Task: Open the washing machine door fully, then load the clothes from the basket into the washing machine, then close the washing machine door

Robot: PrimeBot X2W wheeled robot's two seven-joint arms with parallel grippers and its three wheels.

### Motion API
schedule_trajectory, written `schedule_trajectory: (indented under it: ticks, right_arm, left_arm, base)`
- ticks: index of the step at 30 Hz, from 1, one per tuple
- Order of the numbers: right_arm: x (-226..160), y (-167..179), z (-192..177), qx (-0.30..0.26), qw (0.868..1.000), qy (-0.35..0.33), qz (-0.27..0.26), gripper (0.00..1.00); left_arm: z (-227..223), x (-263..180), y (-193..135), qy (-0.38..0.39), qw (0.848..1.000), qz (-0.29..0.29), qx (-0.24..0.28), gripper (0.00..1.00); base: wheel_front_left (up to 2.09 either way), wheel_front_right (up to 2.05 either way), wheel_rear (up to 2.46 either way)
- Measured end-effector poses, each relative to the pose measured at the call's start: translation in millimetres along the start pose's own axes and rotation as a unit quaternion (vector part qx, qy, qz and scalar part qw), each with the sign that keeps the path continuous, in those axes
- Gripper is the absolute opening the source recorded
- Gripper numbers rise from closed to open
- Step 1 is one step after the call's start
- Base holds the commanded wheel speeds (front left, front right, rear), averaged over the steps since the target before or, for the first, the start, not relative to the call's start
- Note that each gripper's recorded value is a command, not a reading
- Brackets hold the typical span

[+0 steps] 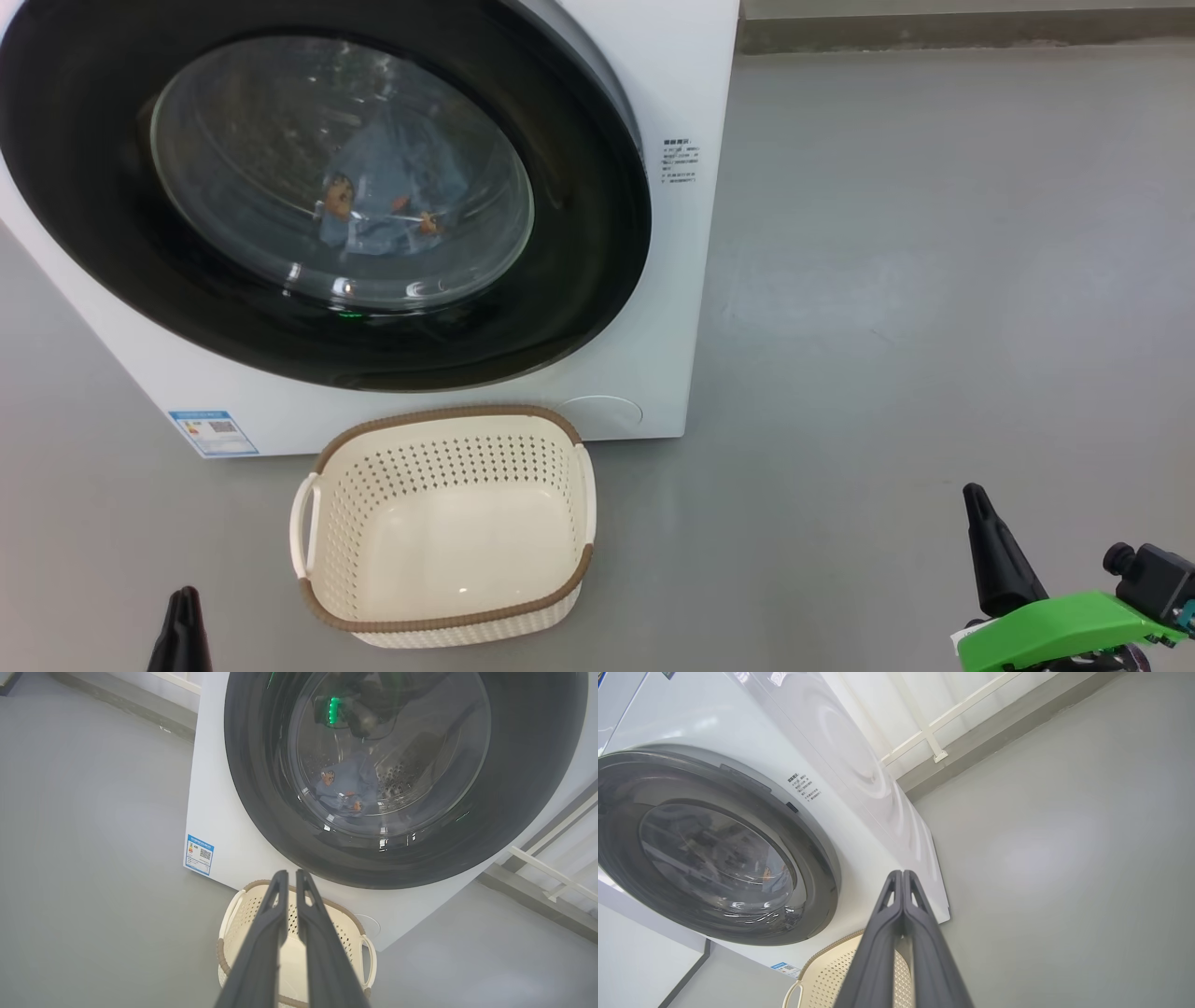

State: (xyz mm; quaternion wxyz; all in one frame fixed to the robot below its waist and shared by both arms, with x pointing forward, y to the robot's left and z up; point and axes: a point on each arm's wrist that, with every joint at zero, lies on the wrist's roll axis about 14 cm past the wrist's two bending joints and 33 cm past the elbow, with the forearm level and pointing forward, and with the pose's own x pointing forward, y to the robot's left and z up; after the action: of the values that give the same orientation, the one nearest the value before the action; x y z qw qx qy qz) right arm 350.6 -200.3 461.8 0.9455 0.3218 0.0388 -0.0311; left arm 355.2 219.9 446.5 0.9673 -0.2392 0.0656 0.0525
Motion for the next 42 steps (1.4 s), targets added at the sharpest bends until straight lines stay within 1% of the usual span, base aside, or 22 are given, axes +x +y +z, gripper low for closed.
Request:
schedule_trajectory:
  ticks: [10,20,27,32,42]
  right_arm:
    - [1.2,-1.5,-0.2,0.046,0.999,0.004,-0.007,0.00]
    - [2.2,-5.4,1.4,0.102,0.995,0.004,-0.017,0.00]
    - [3.3,-5.1,0.5,0.139,0.990,0.008,-0.019,0.00]
    - [4.0,-5.2,1.1,0.163,0.986,0.007,-0.021,0.00]
    - [9.7,-2.3,6.0,0.210,0.977,0.003,-0.019,0.00]
  left_arm:
    - [-1.9,-0.6,-0.9,0.003,0.998,0.006,-0.062,0.00]
    - [1.6,3.2,-4.9,0.002,0.992,0.005,-0.123,0.00]
    - [0.4,2.6,-5.3,0.007,0.985,0.007,-0.172,0.00]
    - [0.1,2.9,-6.7,0.009,0.981,0.006,-0.194,0.00]
    - [2.9,6.1,-13.4,0.010,0.968,-0.002,-0.252,0.00]
  base:
    - [0.00,0.00,0.00]
    - [0.00,0.00,0.00]
    - [0.00,0.00,0.00]
    - [0.00,0.00,0.00]
    - [0.00,0.00,0.00]
